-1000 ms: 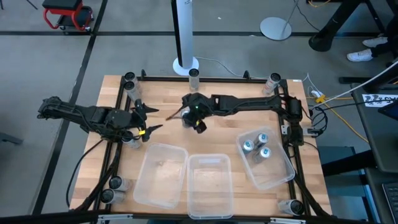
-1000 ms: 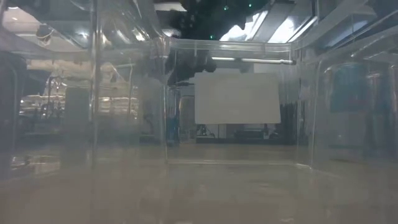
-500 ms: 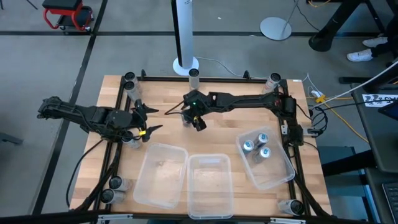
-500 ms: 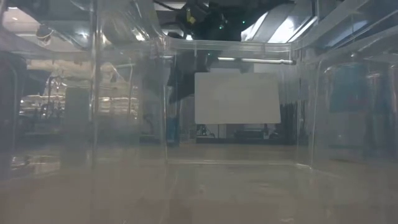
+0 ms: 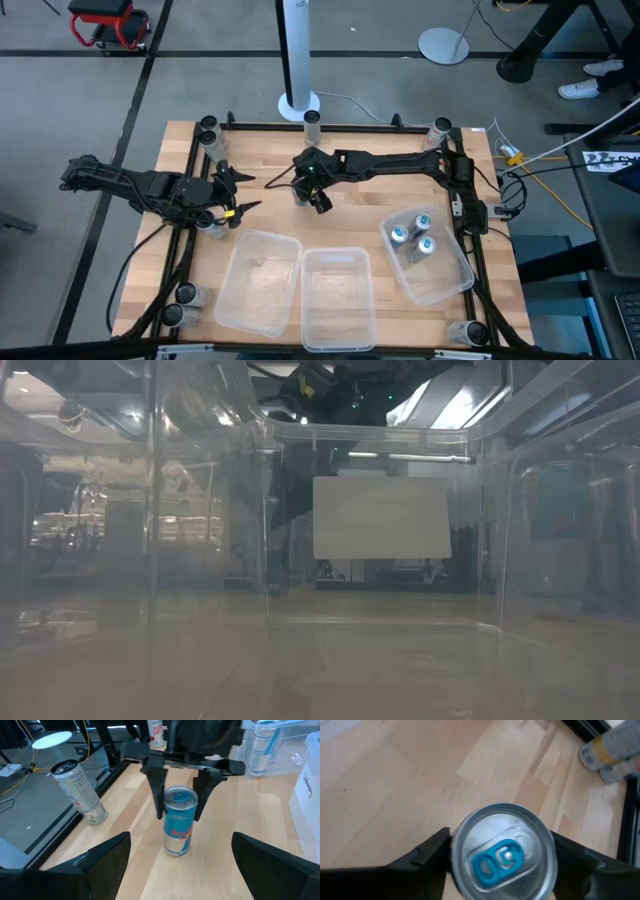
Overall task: Sort soda cans
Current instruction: Put the blue soda can into the right transparent bin
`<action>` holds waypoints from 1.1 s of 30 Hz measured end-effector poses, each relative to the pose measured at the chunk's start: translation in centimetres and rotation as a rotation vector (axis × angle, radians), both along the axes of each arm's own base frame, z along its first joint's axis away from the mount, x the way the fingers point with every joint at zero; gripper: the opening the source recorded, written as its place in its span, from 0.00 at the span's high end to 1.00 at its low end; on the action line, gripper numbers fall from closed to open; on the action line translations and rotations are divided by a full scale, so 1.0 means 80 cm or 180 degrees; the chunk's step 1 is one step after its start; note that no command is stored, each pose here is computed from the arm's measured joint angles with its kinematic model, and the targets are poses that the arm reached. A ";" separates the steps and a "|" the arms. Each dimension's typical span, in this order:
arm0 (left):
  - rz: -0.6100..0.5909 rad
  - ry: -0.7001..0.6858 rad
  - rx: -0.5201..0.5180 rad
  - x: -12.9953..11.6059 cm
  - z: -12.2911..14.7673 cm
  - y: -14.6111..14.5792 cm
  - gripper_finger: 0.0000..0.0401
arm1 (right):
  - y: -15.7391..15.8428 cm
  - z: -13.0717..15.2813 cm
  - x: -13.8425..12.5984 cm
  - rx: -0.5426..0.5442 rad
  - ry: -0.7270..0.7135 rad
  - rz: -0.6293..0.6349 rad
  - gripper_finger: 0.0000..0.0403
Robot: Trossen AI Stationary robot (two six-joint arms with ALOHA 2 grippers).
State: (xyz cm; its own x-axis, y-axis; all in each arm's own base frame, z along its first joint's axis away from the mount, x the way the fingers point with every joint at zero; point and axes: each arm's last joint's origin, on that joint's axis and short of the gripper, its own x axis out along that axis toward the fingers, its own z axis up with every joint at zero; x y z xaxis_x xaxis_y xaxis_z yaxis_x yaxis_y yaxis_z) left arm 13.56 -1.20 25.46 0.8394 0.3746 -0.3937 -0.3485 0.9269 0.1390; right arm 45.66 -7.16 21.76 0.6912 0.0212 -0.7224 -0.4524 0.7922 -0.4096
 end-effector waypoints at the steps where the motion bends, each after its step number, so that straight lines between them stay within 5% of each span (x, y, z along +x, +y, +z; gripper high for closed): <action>1: 0.0000 0.0001 0.0000 0.000 0.000 0.000 0.17 | 0.001 0.002 0.000 -0.0031 -0.0010 0.0031 0.39; 7: 0.0000 0.0028 0.0006 0.000 -0.001 0.000 0.17 | 0.007 0.021 -0.013 -0.0095 0.0059 0.0053 0.39; 16: 0.0002 0.0074 0.0007 -0.001 -0.003 0.000 0.17 | 0.050 0.106 -0.060 -0.0429 -0.0042 0.0009 0.39; 26: 0.0003 0.0061 0.0003 -0.001 -0.002 0.000 0.17 | 0.111 0.197 -0.154 -0.0370 -0.0119 -0.0227 0.40; 33: 0.0016 0.0052 -0.0018 -0.001 -0.002 0.000 0.17 | 0.152 0.229 -0.218 -0.0129 -0.0021 -0.0266 0.40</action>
